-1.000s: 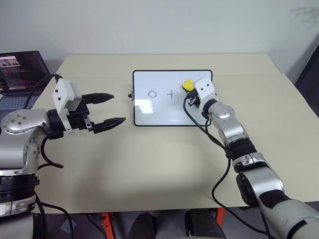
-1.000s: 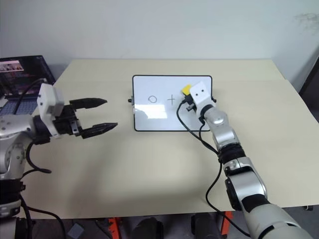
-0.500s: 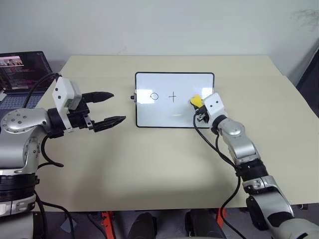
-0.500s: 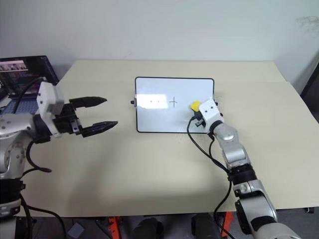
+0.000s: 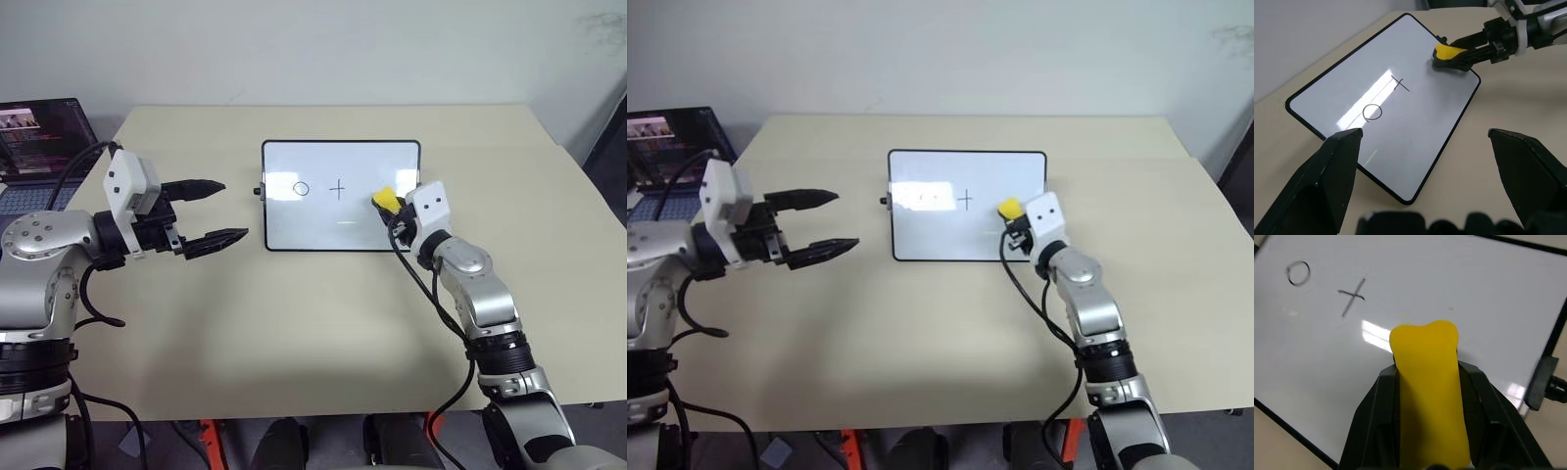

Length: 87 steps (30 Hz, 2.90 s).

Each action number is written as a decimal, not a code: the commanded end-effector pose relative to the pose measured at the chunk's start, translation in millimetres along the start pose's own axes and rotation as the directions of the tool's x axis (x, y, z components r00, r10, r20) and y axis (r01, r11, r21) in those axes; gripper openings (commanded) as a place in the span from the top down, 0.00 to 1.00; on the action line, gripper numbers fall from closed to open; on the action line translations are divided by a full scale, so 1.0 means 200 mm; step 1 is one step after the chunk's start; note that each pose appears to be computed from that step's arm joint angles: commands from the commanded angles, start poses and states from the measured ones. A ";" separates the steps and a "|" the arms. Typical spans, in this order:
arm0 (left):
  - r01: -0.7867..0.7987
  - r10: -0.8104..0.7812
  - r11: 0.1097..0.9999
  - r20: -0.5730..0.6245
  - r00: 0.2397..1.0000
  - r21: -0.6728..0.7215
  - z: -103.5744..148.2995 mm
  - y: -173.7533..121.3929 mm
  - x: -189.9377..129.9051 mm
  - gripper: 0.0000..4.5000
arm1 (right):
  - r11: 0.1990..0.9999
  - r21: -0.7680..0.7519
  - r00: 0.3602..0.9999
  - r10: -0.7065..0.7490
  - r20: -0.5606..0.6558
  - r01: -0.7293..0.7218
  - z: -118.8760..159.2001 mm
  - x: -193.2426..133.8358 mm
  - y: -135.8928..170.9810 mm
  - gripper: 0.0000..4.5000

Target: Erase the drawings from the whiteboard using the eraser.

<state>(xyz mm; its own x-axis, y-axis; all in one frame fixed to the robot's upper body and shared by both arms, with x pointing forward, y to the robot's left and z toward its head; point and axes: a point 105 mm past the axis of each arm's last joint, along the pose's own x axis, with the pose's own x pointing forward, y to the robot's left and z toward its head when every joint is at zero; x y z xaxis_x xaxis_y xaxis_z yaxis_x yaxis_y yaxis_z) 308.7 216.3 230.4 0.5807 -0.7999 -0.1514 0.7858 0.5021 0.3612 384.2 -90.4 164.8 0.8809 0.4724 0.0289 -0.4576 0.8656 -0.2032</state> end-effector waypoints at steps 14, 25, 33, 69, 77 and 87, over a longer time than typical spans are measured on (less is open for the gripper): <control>-0.014 0.013 0.999 0.016 1.000 0.046 0.04 0.03 -0.03 0.00 | 0.999 0.030 0.994 0.026 0.105 -0.029 0.18 0.03 0.07 0.72; -0.020 0.020 0.999 0.008 1.000 0.044 0.03 0.03 -0.04 0.00 | 0.998 -0.012 0.988 0.055 0.147 -0.054 0.24 0.15 0.12 0.72; -0.022 0.021 0.999 0.004 1.000 0.050 0.05 0.03 -0.05 0.00 | 0.993 -0.074 0.983 0.098 0.155 -0.087 0.25 0.23 0.18 0.72; -0.019 0.018 0.998 0.007 1.000 0.056 0.07 0.01 -0.03 0.00 | 0.964 -0.248 0.996 0.085 -0.037 -0.092 0.01 0.29 0.15 0.72; -0.016 0.015 0.998 0.013 1.000 0.052 0.07 0.01 -0.01 0.00 | 0.953 -0.291 0.988 0.035 -0.153 -0.079 -0.18 0.11 -0.01 0.72; -0.007 0.006 0.998 0.021 1.000 0.055 0.07 0.02 0.00 0.00 | 0.977 -0.209 0.999 0.051 -0.009 -0.051 -0.01 0.13 0.03 0.72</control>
<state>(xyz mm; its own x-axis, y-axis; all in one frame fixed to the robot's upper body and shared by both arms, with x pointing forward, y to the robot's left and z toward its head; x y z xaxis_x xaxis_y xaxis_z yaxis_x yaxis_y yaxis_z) 310.3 216.4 233.6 0.5836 -0.7977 -0.1516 0.7820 0.5019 0.3694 402.3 -79.3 135.6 0.8587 0.5056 -0.0834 -0.4912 0.7657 -0.4153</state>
